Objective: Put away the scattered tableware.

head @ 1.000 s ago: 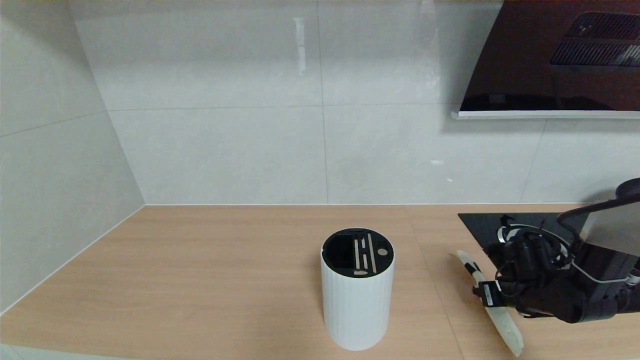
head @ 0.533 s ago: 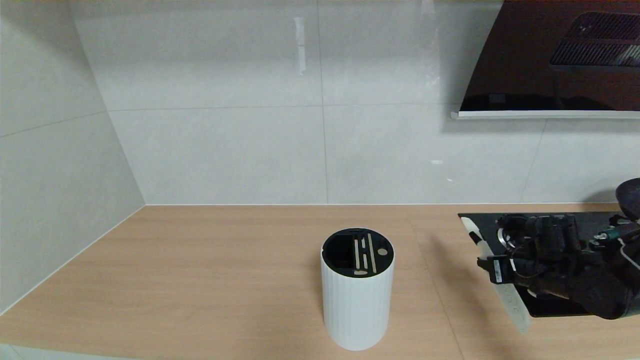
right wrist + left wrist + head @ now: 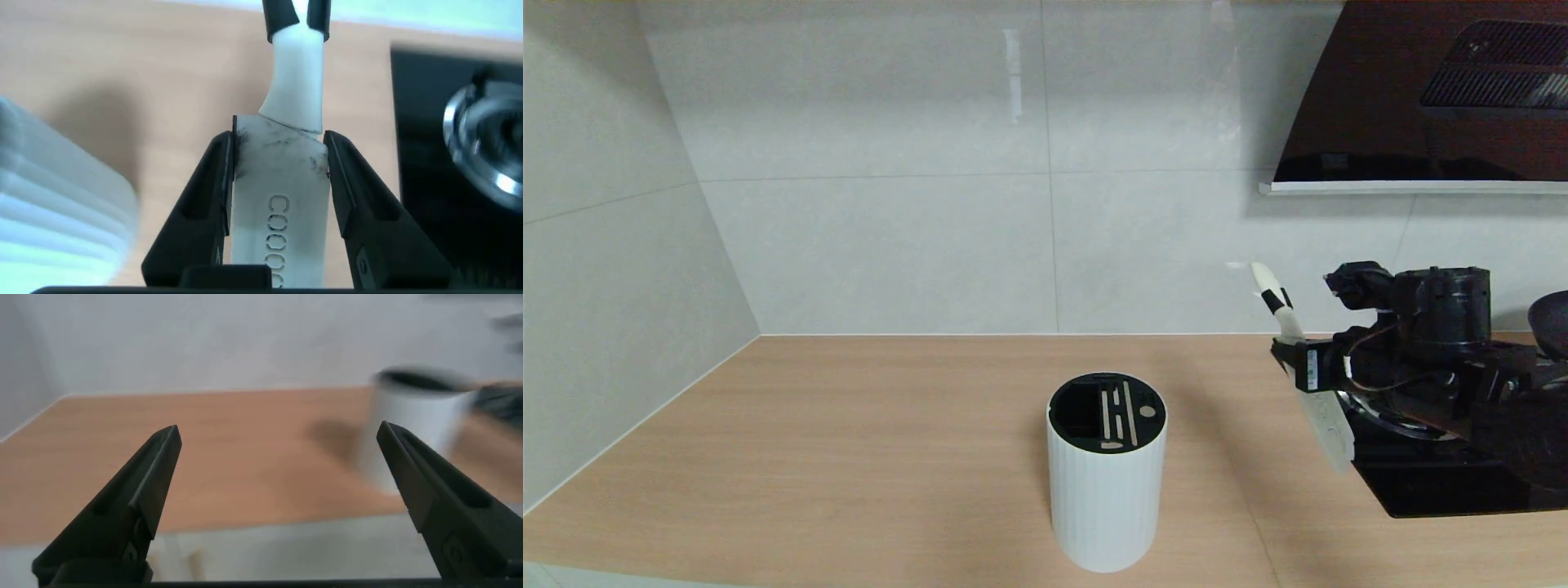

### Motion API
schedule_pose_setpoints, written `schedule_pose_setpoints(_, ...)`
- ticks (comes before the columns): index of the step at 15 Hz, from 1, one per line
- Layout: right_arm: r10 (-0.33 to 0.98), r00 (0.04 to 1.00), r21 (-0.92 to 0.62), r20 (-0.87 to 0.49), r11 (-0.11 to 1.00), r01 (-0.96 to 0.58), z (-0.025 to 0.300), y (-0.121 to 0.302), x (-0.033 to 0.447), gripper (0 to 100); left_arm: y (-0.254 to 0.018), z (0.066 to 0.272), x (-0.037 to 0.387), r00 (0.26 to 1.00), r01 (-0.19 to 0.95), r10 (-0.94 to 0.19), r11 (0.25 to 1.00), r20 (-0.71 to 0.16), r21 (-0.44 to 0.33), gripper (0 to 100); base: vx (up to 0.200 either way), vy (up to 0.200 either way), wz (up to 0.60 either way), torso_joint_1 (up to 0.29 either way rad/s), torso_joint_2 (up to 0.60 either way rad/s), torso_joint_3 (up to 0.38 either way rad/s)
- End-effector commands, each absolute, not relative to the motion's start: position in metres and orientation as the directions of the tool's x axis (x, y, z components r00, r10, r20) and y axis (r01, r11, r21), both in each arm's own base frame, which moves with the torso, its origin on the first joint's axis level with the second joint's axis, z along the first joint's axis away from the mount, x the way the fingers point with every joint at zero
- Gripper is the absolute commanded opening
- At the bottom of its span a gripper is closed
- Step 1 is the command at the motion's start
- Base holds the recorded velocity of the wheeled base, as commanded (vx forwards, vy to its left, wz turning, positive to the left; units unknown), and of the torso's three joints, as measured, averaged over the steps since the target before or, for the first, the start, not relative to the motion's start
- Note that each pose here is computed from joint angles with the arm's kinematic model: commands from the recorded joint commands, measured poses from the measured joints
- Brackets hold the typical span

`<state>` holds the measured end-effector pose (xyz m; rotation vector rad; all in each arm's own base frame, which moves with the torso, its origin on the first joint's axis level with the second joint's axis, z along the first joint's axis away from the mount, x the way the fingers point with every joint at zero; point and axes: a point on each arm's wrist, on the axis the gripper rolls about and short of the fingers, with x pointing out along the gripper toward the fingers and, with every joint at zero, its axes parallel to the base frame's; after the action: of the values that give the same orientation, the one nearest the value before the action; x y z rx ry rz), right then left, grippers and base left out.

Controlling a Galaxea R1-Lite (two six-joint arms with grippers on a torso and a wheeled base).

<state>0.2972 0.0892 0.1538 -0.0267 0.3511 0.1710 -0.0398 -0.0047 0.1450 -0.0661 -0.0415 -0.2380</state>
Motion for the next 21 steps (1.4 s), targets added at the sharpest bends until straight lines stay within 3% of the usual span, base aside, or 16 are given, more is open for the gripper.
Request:
schedule_pose_setpoints(1, 0.23, 0.953, 0.027, -0.198, 0.973, -0.229, 0.211, 0.104, 0.288, 0, -0.009, 0.219, -0.011, 0.895, 0.429, -0.441, 0.892, -0.07, -0.142, 100, 0.0, 0.0, 0.0, 0.0, 0.0, 0.0)
schedule_pose_setpoints(3, 0.261, 0.954, 0.033, -0.149, 0.965, -0.259, 0.227, 0.112, 0.284, 0, -0.011, 0.255, 0.02, 0.858, 0.483, -0.503, 0.859, -0.106, -0.17, 100, 0.0, 0.0, 0.0, 0.0, 0.0, 0.0)
schedule_pose_setpoints(5, 0.335, 0.929, 0.059, -0.158, 0.942, -0.329, 0.23, 0.119, 0.269, 0, -0.02, 0.284, 0.075, 0.781, 0.561, -0.607, 0.786, -0.149, -0.258, 100, 0.0, 0.0, 0.0, 0.0, 0.0, 0.0)
schedule_pose_setpoints(7, 0.383, 0.91, 0.063, -0.157, 0.924, -0.378, 0.23, 0.125, 0.259, 0, -0.037, 0.292, 0.112, 0.72, 0.601, -0.687, 0.686, -0.096, -0.41, 100, 0.0, 0.0, 0.0, 0.0, 0.0, 0.0)
schedule_pose_setpoints(8, 0.398, 0.904, 0.068, -0.154, 0.917, -0.392, 0.231, 0.129, 0.255, 0, -0.052, 0.295, 0.134, 0.674, 0.6, -0.738, 0.58, -0.042, -0.551, 100, 0.0, 0.0, 0.0, 0.0, 0.0, 0.0)
schedule_pose_setpoints(9, 0.431, 0.891, 0.095, -0.145, 0.902, -0.421, 0.236, 0.137, 0.249, 0, -0.062, 0.295, 0.152, 0.657, 0.582, -0.754, 0.515, -0.009, -0.629, 100, 0.0, 0.0, 0.0, 0.0, 0.0, 0.0)
schedule_pose_setpoints(12, 0.523, 0.833, 0.171, -0.181, 0.851, -0.497, 0.246, 0.159, 0.225, 0, -0.074, 0.283, 0.177, 0.634, 0.547, -0.773, 0.451, -0.003, -0.705, 100, 0.0, 0.0, 0.0, 0.0, 0.0, 0.0)
schedule_pose_setpoints(14, 0.59, 0.767, 0.211, -0.253, 0.807, -0.552, 0.247, 0.176, 0.202, 0, -0.099, 0.245, 0.189, 0.551, 0.571, -0.834, 0.404, -0.031, -0.715, 100, 0.0, 0.0, 0.0, 0.0, 0.0, 0.0)
schedule_pose_setpoints(17, 0.624, 0.73, 0.208, -0.278, 0.781, -0.588, 0.241, 0.188, 0.19, 0, -0.121, 0.217, 0.201, 0.509, 0.632, -0.861, 0.355, 0.024, -0.689, 100, 0.0, 0.0, 0.0, 0.0, 0.0, 0.0)
schedule_pose_setpoints(21, 0.638, 0.715, 0.2, -0.284, 0.769, -0.607, 0.238, 0.197, 0.181, 0, -0.147, 0.202, 0.21, 0.554, 0.604, -0.832, 0.415, -0.015, -0.681, 100, 0.0, 0.0, 0.0, 0.0, 0.0, 0.0)
